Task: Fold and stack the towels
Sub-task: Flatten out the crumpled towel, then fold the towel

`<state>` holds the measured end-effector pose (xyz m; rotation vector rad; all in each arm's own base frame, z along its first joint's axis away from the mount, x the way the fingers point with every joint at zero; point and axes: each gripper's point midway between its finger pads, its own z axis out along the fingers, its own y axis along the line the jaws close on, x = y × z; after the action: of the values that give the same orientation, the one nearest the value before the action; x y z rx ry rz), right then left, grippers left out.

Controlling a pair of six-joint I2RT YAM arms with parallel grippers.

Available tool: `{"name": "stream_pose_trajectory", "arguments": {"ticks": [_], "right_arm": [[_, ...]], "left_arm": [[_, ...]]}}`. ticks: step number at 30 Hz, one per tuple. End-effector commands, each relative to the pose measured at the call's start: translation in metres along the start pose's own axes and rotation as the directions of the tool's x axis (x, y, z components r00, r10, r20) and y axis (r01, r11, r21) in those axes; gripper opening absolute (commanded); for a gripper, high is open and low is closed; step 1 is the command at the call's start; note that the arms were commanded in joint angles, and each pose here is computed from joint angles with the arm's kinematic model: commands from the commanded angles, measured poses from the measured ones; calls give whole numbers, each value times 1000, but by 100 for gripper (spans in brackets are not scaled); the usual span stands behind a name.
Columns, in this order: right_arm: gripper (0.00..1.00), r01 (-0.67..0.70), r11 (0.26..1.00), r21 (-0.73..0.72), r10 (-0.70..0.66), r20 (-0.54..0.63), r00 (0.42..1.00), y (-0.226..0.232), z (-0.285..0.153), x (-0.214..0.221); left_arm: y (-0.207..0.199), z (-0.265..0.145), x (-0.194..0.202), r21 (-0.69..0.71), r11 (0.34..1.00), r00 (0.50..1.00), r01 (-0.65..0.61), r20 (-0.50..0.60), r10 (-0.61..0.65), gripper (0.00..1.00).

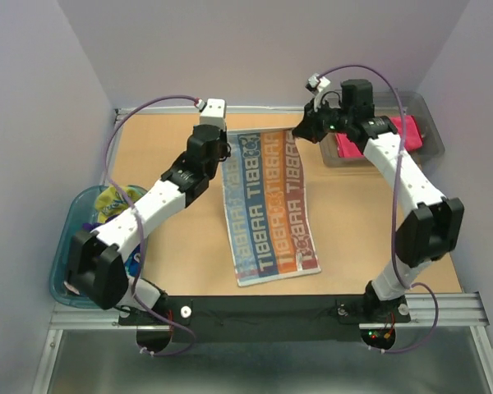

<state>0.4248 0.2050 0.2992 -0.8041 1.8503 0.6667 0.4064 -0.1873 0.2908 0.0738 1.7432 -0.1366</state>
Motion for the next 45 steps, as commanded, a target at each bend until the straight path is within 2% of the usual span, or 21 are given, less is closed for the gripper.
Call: {"name": "stream_pose_trajectory", "arguments": {"ticks": [1, 2, 4, 7, 13, 18, 27, 34, 39, 43, 45], "right_arm": [[1, 144, 970, 196, -158, 57, 986, -59, 8, -33], [1, 164, 967, 196, -176, 49, 983, -64, 15, -31], [1, 172, 966, 192, -180, 22, 983, -76, 31, -19], [1, 184, 967, 175, -184, -19, 983, -86, 49, 2], [2, 146, 980, 132, -138, -75, 988, -82, 61, 40], [2, 80, 989, 127, -62, -136, 989, -70, 52, 78], [2, 8, 993, 120, 13, -171, 985, -35, 19, 109], [2, -68, 993, 99, 87, -201, 976, -3, -5, 134], [3, -157, 984, 90, 175, -253, 951, 23, -16, 155], [3, -205, 970, 134, 240, -354, 904, 36, -22, 192], [3, -223, 965, 136, 258, -366, 894, 41, -25, 197]], "left_arm": [[31, 32, -36, -115, 991, 993, 64, 107, -52, 0], [32, 49, -20, -127, 991, 997, 40, 70, -31, 0], [26, 64, -26, -111, 993, 997, 31, 73, -23, 0], [23, 88, -7, -106, 994, 1000, 5, 29, -2, 0], [19, 94, 29, -87, 996, 998, -2, -59, -4, 0], [20, 72, 57, -66, 997, 988, 49, -141, -58, 0], [12, 17, 84, 10, 987, 955, 163, -254, -155, 0], [0, -26, 138, 36, 969, 886, 245, -414, -209, 0], [6, -47, 156, -10, 962, 856, 273, -454, -247, 0], [6, -58, 169, -17, 964, 839, 265, -489, -239, 0], [6, -63, 173, -14, 967, 834, 253, -503, -225, 0]]}}
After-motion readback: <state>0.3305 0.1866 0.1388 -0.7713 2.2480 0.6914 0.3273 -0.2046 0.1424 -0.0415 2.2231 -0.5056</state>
